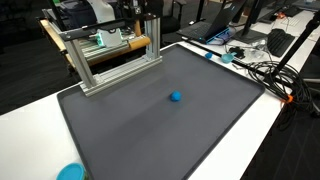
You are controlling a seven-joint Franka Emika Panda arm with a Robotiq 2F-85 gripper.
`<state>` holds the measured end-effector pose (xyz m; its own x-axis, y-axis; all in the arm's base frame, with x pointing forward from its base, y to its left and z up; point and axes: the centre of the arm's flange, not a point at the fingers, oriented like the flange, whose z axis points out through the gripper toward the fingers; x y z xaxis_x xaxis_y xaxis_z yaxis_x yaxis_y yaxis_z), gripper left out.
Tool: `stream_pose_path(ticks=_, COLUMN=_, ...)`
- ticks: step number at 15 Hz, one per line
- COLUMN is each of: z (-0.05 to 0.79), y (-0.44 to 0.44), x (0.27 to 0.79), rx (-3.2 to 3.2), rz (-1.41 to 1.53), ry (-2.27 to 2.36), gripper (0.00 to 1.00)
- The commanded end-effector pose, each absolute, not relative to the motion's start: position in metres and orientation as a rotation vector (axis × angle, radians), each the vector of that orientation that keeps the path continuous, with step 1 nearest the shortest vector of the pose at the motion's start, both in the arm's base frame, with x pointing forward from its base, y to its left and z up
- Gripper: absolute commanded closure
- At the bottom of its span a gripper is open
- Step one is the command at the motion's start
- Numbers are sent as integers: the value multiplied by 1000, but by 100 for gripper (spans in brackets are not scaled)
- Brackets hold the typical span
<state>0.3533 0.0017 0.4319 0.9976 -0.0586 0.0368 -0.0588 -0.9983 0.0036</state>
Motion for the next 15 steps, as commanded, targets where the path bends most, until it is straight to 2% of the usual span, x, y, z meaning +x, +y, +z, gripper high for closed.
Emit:
stream_pose_path(ticks=1, z=424, y=4, x=344, rx=3143, rz=82, ry=-116, gripper=40)
stream_pose_path(ticks=2, z=422, y=4, x=346, rx=3143, rz=84, ry=-119, gripper=49)
stream_pose_path(ticks=3, z=421, y=3, x=347, rx=3141, rz=84, ry=-122, gripper=51)
stream_pose_path(ticks=4, z=421, y=3, x=347, rx=3140, rz=80, ry=-119, gripper=65)
stream_pose_path(ticks=5, z=422, y=1, x=348, rx=3134, rz=79, ry=-124, gripper=71)
stream_pose_path(ticks=7, z=425, y=1, x=349, rx=3131, rz=75, ry=-131, gripper=72)
stream_pose_path(ticks=13, z=435, y=-1, x=354, rx=3200, rz=22, ry=-39, gripper=72)
stream_pose_path(ticks=14, z=435, y=-2, x=354, rx=3202, rz=22, ry=-23, gripper=39)
stream_pose_path(ticks=15, z=433, y=-3, x=353, rx=3208, rz=34, ry=-13, gripper=43)
